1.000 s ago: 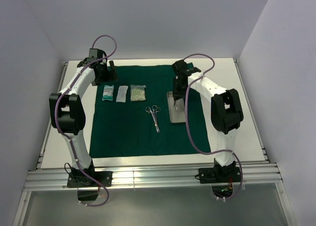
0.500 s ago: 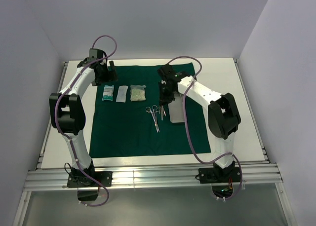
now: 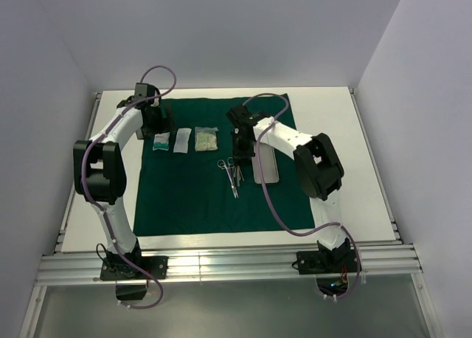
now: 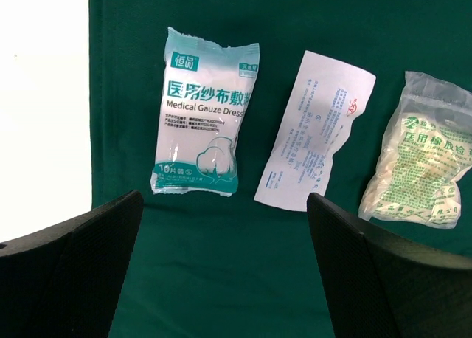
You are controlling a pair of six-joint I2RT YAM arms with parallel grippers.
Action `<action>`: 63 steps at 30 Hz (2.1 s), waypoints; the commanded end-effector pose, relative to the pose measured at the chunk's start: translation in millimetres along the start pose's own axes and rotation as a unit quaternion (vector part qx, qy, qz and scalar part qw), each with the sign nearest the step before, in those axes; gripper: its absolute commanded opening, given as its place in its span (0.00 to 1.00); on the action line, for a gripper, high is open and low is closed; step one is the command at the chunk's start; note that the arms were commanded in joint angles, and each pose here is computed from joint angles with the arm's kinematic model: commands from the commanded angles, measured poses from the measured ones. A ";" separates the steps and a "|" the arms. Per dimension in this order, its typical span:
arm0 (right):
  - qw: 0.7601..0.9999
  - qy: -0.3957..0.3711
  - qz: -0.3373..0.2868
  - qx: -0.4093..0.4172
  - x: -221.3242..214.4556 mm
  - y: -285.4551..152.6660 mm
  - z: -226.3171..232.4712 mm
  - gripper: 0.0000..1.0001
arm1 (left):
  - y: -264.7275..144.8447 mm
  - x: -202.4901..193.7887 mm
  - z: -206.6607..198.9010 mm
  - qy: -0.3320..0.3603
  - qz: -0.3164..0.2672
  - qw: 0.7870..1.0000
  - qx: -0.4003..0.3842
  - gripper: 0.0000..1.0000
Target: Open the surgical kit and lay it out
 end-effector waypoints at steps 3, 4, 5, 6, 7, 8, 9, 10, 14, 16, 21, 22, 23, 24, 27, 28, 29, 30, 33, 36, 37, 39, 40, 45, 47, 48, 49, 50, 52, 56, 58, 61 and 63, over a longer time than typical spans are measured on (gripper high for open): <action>1.000 -0.013 -0.016 0.016 3.3 -7.0 11.6 0.29 | -23.7 15.4 -2.7 0.000 -0.049 0.999 -0.021 0.97; 1.000 -0.014 -0.018 0.017 4.5 -7.9 12.1 0.33 | -23.2 15.5 -3.0 0.001 -0.048 0.999 -0.022 0.97; 0.999 -0.018 -0.024 0.017 6.7 -10.1 13.4 0.43 | -23.8 15.9 -3.8 0.001 -0.048 0.999 -0.022 0.97; 0.999 -0.018 -0.027 0.013 8.3 -10.9 12.4 0.47 | -23.7 17.7 -4.1 0.001 -0.049 0.999 -0.022 0.97; 0.999 -0.019 -0.027 0.009 8.5 -10.9 11.8 0.50 | -24.6 19.6 -5.0 0.003 -0.051 0.998 -0.024 0.97; 0.999 -0.019 -0.031 0.007 10.0 -13.2 11.1 0.58 | -24.8 21.2 -5.5 0.004 -0.053 0.998 -0.024 0.98; 0.999 -0.019 -0.031 0.006 10.0 -14.5 10.2 0.60 | -26.0 25.6 -7.2 0.005 -0.057 0.998 -0.023 0.98; 0.999 -0.017 -0.031 0.005 9.5 -15.8 9.4 0.61 | -26.8 27.7 -7.6 0.008 -0.059 0.998 -0.023 0.97; 0.997 -0.015 -0.076 0.022 23.4 -49.5 10.9 0.59 | -32.0 37.2 -11.8 0.015 -0.071 0.997 -0.028 0.97; 0.989 -0.014 -0.139 0.048 41.3 -89.4 11.3 0.55 | -36.0 40.7 -13.9 0.015 -0.079 0.996 -0.034 0.97; 0.974 -0.042 -0.216 0.062 60.7 -141.8 -23.6 0.54 | -36.4 42.6 -16.6 0.017 -0.082 0.996 -0.043 0.96; 0.977 -0.041 -0.207 0.042 57.6 -138.8 -43.7 0.52 | -36.0 42.6 -17.0 0.021 -0.082 0.995 -0.043 0.95; 0.978 -0.067 -0.195 0.032 54.9 -135.3 -57.2 0.51 | -36.8 44.6 -17.6 0.025 -0.081 0.995 -0.045 0.95; 0.983 -0.069 -0.171 0.025 49.2 -130.8 -69.4 0.51 | -34.4 44.8 -17.7 0.028 -0.076 0.996 -0.044 0.94; 0.989 -0.074 -0.130 0.004 34.6 -113.2 -107.3 0.51 | -36.2 46.6 -18.7 0.035 -0.073 0.996 -0.046 0.94; 0.990 -0.080 -0.113 -0.004 27.2 -105.6 -117.3 0.52 | -37.1 46.7 -18.3 0.039 -0.075 0.995 -0.046 0.95; 0.991 -0.082 -0.102 -0.010 23.5 -101.2 -122.0 0.52 | -36.4 44.6 -17.1 0.042 -0.075 0.995 -0.046 0.95; 0.992 -0.083 -0.091 -0.003 19.7 -97.4 -123.6 0.52 | -40.0 45.2 -19.7 0.045 -0.078 0.994 -0.062 0.95; 0.995 -0.077 -0.066 0.001 8.7 -82.8 -128.2 0.55 | -42.2 43.0 -19.6 0.051 -0.079 0.993 -0.071 0.95; 0.997 -0.060 -0.038 0.010 2.1 -64.0 -127.9 0.57 | -37.9 38.9 -17.7 0.052 -0.069 0.994 -0.067 0.94; 0.998 -0.053 -0.028 0.006 0.7 -56.1 -129.4 0.57 | -35.7 37.0 -16.6 0.052 -0.064 0.995 -0.061 0.94; 0.999 -0.041 -0.024 0.002 1.8 -49.3 -128.9 0.57 | -31.9 34.7 -14.2 0.051 -0.059 0.995 -0.054 0.94; 0.999 -0.037 -0.020 -0.007 2.9 -43.7 -129.8 0.56 | -32.0 34.2 -14.6 0.052 -0.058 0.996 -0.054 0.94; 0.999 -0.023 0.002 -0.036 3.1 -21.5 -134.5 0.45 | -30.3 34.9 -13.6 0.050 -0.058 0.996 -0.049 0.94; 0.999 -0.017 0.010 -0.046 2.3 -15.0 -136.8 0.43 | -30.0 35.6 -13.2 0.050 -0.058 0.996 -0.045 0.95; 0.999 -0.015 0.019 -0.049 0.2 -9.9 -138.0 0.40 | -30.0 35.4 -12.9 0.052 -0.058 0.996 -0.045 0.94; 0.998 -0.014 0.021 -0.050 -0.4 -8.5 -138.3 0.39 | -30.0 35.4 -12.8 0.053 -0.058 0.996 -0.045 0.94; 0.998 -0.013 0.022 -0.048 -1.2 -7.4 -138.3 0.38 | -29.7 35.5 -12.8 0.054 -0.057 0.996 -0.044 0.94; 0.999 -0.011 0.024 -0.045 -2.7 -4.7 -137.5 0.30 | -28.7 35.5 -12.7 0.056 -0.057 0.996 -0.044 0.95; 0.998 -0.005 0.027 -0.053 -2.5 -3.9 -138.4 0.04 | -22.9 34.1 -11.1 0.062 -0.049 0.996 -0.038 0.95; 0.998 -0.010 0.013 -0.063 6.0 -9.8 -140.7 0.00 | -19.6 34.7 -6.2 0.070 -0.051 0.996 -0.017 0.95; 0.997 -0.013 -0.020 -0.079 31.9 -23.8 -153.6 0.00 | -19.2 37.4 -5.7 0.078 -0.052 0.995 -0.021 0.96; 0.995 -0.014 -0.050 -0.087 55.5 -32.3 -167.1 0.00 | -21.3 39.6 -7.0 0.084 -0.054 0.995 -0.031 0.98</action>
Point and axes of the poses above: each gripper's point midway between its finger pads, its own y axis out along the fingers, its own z axis along the line the jaws close on, x = y × z, the point moved 9 cm from there along -y, back along the fingers, and after that the axes turned 10 degrees about -y, right-handed, at the moved point
